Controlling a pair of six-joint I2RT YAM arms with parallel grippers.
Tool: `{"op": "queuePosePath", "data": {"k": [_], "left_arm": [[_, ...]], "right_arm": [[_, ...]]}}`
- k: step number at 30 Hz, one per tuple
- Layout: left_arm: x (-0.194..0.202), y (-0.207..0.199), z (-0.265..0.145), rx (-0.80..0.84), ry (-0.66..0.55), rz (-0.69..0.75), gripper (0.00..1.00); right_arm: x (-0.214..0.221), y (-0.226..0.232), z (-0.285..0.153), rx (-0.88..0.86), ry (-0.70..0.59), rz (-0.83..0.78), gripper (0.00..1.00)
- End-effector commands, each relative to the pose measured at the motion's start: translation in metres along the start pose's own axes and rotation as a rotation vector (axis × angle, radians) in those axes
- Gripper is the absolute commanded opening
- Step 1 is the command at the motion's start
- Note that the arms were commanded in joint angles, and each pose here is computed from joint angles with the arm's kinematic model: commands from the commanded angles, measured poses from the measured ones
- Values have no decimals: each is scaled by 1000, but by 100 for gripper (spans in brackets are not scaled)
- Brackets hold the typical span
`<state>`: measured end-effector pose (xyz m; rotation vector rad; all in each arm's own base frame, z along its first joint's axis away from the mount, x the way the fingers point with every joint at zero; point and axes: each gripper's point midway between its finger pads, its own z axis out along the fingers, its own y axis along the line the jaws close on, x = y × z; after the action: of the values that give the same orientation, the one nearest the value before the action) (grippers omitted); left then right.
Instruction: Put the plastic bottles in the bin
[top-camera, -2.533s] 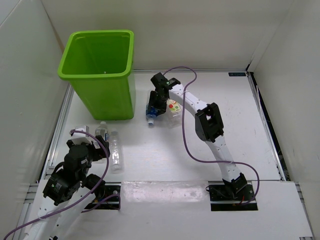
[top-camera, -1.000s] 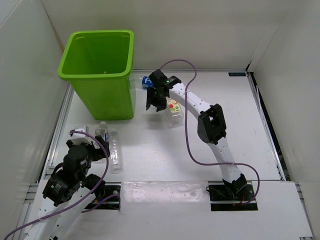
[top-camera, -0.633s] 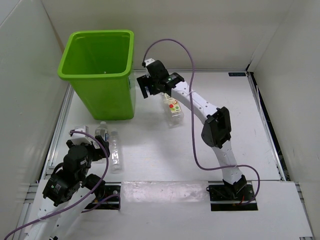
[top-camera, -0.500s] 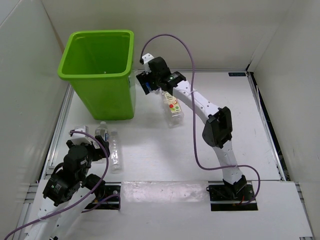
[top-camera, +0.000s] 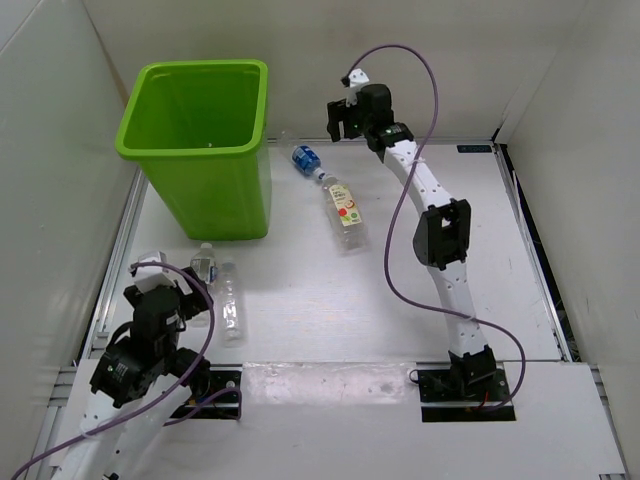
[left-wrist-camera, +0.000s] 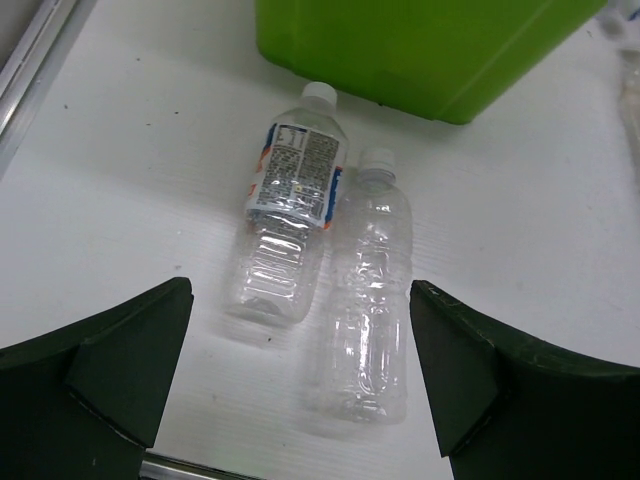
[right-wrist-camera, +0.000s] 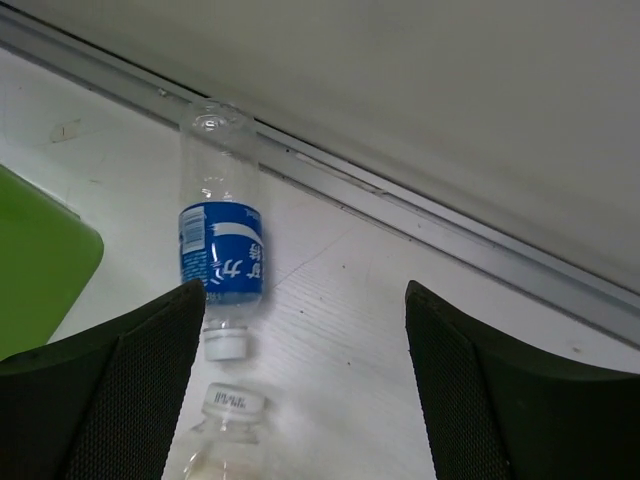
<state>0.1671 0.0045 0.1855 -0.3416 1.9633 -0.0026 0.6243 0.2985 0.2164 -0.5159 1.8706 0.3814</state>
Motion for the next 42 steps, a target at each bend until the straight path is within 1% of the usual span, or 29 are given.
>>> {"op": "queuePosePath", "data": {"k": [1, 3, 5, 6, 7, 8, 9, 10, 12, 13, 14, 15, 17, 18, 19, 23, 26, 28, 29, 30, 31, 35, 38, 40, 42], "left_arm": [[1, 11, 6, -94, 8, -14, 100], [4, 9, 10, -108, 37, 6, 100], [8, 8, 12, -116, 60, 14, 100], [8, 7, 13, -118, 67, 17, 100], [8, 7, 14, -121, 69, 15, 100], [8, 7, 15, -123, 66, 18, 100], [10, 6, 17, -136, 84, 28, 100], [10, 6, 18, -140, 87, 29, 100], [10, 10, 19, -176, 97, 32, 100], [10, 11, 19, -186, 98, 29, 100], [9, 14, 20, -208, 91, 27, 100], [8, 14, 20, -213, 89, 24, 100], [7, 18, 20, -237, 78, 24, 100], [7, 18, 21, -238, 74, 22, 100], [6, 20, 21, -253, 67, 24, 100], [4, 23, 24, -278, 55, 25, 100], [6, 23, 27, -293, 68, 42, 100], [8, 21, 30, -300, 93, 62, 100], [9, 20, 31, -304, 102, 61, 100], [10, 19, 32, -309, 116, 74, 100], [10, 18, 32, -304, 122, 73, 100], [11, 16, 32, -300, 140, 83, 100], [6, 16, 25, -284, 136, 73, 100], [-2, 15, 19, -266, 116, 40, 100], [-3, 18, 12, -267, 122, 25, 100]], "right_arm": [[-11, 10, 20, -103, -106, 73, 82], [-7, -7, 26, -94, -123, 116, 81], [-5, -12, 29, -100, -130, 176, 81], [-2, -16, 33, -101, -139, 181, 81], [4, -13, 37, -112, -130, 235, 81], [2, -14, 38, -119, -142, 250, 82], [10, -18, 43, -124, -133, 273, 84], [15, -17, 47, -133, -134, 334, 84], [19, -16, 52, -167, -142, 361, 86], [24, -11, 57, -176, -137, 393, 86], [12, -14, 55, -173, -171, 390, 87], [13, -17, 59, -169, -186, 411, 89], [18, -25, 61, -149, -184, 445, 89], [12, -34, 60, -144, -214, 455, 89], [13, -32, 61, -148, -213, 465, 89], [17, -35, 60, -164, -202, 484, 89], [23, -46, 58, -163, -186, 480, 89], [26, -46, 55, -178, -172, 457, 87], [30, -50, 53, -173, -161, 475, 85], [38, -46, 54, -187, -140, 482, 85], [30, -46, 51, -189, -162, 462, 85], [28, -32, 51, -223, -159, 417, 85], [28, -27, 51, -217, -158, 421, 85], [25, -15, 51, -224, -165, 415, 85], [28, -10, 52, -206, -162, 412, 85]]}}
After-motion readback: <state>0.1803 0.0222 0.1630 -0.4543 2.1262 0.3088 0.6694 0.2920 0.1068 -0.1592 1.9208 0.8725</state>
